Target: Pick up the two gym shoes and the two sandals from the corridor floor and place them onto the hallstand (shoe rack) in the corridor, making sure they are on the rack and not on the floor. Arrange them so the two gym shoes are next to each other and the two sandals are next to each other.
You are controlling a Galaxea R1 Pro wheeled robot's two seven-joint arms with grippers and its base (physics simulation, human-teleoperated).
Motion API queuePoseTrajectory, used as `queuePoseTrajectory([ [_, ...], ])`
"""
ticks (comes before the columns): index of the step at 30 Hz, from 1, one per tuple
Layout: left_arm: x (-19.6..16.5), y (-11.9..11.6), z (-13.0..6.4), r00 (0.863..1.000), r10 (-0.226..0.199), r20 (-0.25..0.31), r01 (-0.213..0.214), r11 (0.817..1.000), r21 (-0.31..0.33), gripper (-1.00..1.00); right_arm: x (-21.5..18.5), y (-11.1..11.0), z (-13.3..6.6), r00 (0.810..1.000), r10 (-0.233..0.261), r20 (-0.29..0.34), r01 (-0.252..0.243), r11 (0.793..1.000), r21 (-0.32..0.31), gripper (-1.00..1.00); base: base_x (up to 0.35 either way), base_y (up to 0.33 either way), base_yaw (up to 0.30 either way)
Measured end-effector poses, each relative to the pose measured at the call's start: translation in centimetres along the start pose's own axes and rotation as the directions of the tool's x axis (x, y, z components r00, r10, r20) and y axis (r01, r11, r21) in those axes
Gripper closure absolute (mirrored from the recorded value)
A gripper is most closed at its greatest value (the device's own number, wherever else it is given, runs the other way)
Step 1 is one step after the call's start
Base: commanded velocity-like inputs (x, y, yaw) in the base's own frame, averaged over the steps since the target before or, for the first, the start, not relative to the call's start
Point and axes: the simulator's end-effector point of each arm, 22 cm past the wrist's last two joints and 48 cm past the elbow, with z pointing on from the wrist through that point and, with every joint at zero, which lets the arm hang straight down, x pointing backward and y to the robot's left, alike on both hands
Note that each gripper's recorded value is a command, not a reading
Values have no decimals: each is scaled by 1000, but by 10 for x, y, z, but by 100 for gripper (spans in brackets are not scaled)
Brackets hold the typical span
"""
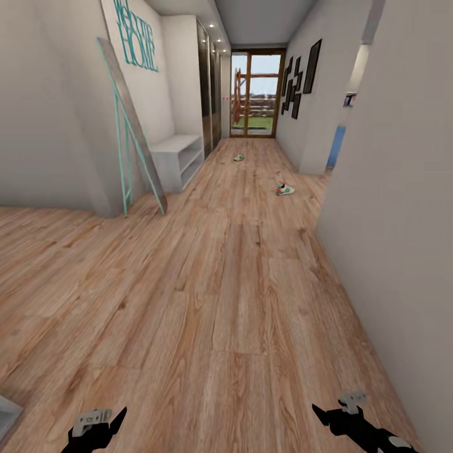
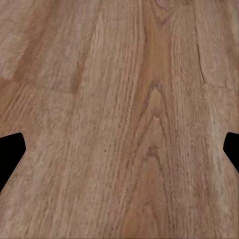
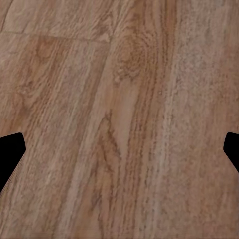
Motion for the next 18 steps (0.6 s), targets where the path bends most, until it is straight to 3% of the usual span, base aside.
queuePoseTrajectory([
  [18,0,0,0,1000,0,0,0,1000,0,-100,10,0,-2,1000,10,-15,-10,1000,3,-100,338,0,0],
])
